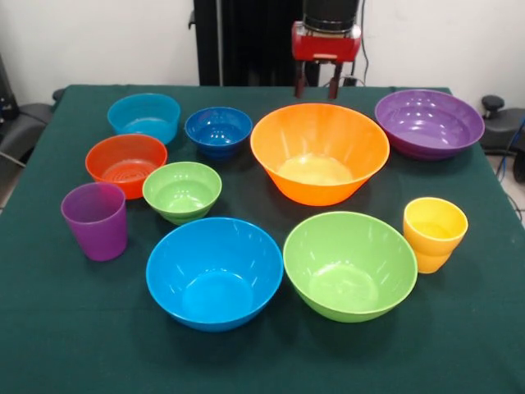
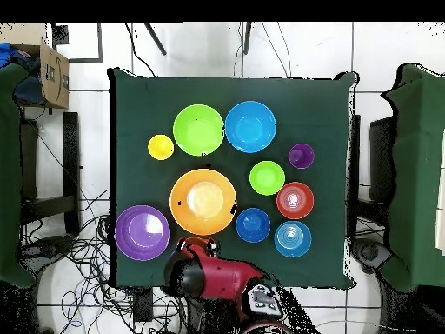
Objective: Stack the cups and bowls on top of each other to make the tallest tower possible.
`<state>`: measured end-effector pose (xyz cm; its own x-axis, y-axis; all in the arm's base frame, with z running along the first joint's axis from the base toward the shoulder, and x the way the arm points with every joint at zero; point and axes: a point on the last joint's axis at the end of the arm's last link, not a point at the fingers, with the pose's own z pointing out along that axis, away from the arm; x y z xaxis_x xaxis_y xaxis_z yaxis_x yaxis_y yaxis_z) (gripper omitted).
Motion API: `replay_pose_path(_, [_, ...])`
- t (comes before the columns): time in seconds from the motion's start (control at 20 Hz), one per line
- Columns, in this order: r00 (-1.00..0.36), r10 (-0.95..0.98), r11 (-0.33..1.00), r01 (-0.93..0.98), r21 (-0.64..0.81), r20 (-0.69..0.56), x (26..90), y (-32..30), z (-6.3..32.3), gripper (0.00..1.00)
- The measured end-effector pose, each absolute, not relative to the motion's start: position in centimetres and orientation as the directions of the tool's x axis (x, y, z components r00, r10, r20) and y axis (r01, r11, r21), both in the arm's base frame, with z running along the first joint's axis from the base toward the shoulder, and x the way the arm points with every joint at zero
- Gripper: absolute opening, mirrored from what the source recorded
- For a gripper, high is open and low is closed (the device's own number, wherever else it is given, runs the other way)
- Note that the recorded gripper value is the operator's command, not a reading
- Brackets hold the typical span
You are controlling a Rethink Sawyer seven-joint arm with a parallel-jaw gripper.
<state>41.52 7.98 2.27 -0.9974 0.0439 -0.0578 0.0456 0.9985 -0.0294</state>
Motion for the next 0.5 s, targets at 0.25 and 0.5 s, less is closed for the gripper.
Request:
replay_pose_path(0.25, [-0.998,0.04,0.999,0.041,-0.027,-0.049,42.3,6.3,1.2,1.0])
replay_pose_path(0.5, [-0.999,0.037,0.999,0.038,-0.022,-0.023,43.5,5.2,1.2,1.0])
